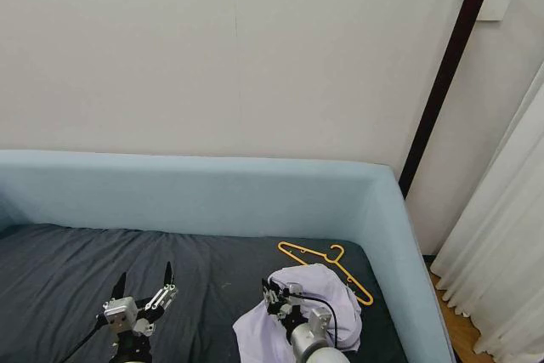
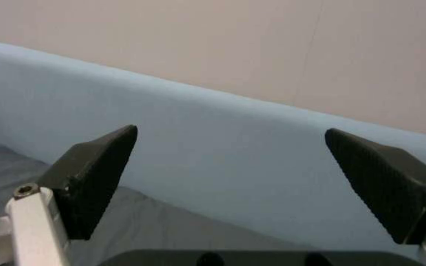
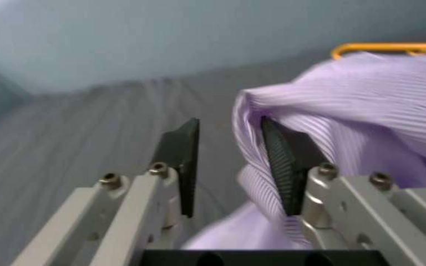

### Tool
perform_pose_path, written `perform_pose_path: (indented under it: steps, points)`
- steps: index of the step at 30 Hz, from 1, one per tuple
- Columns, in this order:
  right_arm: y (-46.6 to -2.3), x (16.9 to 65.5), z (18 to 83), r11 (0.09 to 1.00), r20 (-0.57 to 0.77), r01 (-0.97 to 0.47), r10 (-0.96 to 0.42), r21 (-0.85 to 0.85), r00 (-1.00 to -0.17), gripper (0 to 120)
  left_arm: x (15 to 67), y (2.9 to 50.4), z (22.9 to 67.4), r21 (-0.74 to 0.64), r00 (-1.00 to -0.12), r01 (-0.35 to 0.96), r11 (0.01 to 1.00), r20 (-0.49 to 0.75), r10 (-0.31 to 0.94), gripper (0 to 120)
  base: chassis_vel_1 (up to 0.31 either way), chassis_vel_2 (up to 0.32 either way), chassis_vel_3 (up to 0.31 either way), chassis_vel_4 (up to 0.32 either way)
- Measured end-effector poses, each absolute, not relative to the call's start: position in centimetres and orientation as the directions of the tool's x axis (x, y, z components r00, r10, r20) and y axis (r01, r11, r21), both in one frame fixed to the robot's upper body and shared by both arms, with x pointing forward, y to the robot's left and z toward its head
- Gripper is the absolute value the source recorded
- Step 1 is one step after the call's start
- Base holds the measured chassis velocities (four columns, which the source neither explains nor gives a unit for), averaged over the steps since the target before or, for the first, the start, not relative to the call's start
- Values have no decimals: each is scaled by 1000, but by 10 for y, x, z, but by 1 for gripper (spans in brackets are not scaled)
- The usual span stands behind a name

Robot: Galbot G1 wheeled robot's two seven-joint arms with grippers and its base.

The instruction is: Pick up the clothes from the sofa and hang them on the clothes hanger.

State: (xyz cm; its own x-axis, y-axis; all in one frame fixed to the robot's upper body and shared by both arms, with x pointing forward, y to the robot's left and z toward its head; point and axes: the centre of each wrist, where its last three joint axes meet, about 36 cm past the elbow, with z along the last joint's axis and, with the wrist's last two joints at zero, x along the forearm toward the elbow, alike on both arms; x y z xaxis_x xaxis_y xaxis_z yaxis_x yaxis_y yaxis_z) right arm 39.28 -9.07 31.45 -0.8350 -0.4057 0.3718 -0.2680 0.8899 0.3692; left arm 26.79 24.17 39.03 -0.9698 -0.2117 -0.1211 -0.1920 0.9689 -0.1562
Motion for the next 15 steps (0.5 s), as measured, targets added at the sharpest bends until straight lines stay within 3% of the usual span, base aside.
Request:
perform_pose_path:
  steps: [2,6,7,15]
  points:
    - [-94,392,318,911,419,-249,-377,328,-826,41,268,241,390,-157,-970,-193,969,-121,-213,100,0,0,0,0]
    - [-111,380,354,938,533,-178,-319,299,-784,59,269,240,389,-160,-969,-195,968,-123,-215,100,0,0,0,0]
    - [-111,380,354,938,533,-178,-319,299,-784,59,269,240,389,-160,-969,-195,968,-123,-215,100,0,0,0,0]
    - [-160,340,422,885,494,-164,-386,435,-779,93,274,231,388,-175,-972,-178,968,-124,-201,100,0,0,0,0]
